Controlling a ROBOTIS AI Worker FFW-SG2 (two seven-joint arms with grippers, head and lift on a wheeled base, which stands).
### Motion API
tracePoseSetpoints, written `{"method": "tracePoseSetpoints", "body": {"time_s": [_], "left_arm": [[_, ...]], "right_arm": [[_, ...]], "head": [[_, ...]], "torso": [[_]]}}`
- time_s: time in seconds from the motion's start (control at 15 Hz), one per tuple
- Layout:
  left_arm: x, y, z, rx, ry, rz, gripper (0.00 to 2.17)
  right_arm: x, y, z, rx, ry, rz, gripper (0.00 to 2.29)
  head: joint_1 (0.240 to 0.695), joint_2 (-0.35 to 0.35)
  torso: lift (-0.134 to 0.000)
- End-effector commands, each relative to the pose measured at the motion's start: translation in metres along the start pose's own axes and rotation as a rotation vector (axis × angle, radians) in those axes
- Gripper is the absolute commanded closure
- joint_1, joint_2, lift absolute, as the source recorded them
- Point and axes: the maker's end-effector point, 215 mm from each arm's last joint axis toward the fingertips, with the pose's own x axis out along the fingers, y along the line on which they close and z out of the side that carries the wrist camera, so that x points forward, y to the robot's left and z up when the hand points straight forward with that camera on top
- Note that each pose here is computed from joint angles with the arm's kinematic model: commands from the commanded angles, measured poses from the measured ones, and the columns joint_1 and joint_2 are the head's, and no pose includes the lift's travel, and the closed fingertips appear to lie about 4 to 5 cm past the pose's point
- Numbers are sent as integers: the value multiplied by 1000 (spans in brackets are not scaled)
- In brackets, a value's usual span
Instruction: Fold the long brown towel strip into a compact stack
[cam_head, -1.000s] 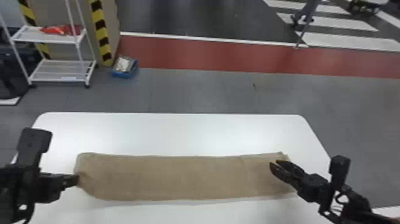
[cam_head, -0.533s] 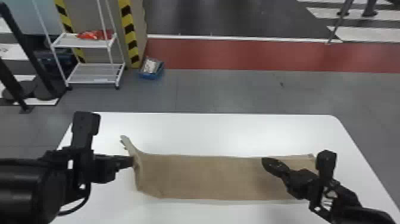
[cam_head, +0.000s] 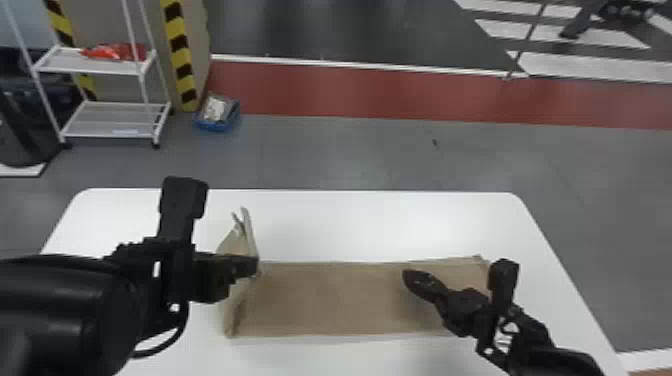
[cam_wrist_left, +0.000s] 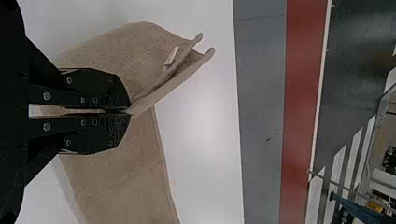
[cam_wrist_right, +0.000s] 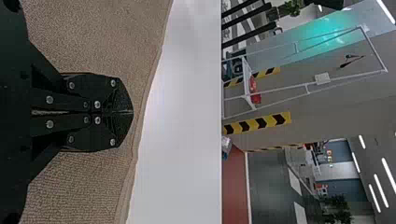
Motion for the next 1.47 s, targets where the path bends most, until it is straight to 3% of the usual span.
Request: {"method": "tracePoseSetpoints", "body": {"time_s": [0.0, 0.2, 0.53, 0.93, 1.4], "left_arm": [[19, -34, 1, 23, -17, -42, 1082], [41, -67, 10, 25, -62, -82, 1085], [50, -113, -2, 55, -33, -136, 1085], [56, -144, 5, 103, -56, -137, 1085], [75, -180, -13, 135, -61, -158, 1085]], "right_arm": [[-8, -11, 6, 6, -34, -27, 1980], [-22, -24, 7, 1, -49, -45, 1983], [-51, -57, 12, -32, -92, -97, 1983], [-64, -73, 16, -24, -113, -126, 1983], [-79, -87, 23, -51, -151, -155, 1983]], "head": [[695, -181], [695, -250], [695, -350], [695, -350], [695, -350]], "torso": [[0], [0], [0], [0], [0]]}}
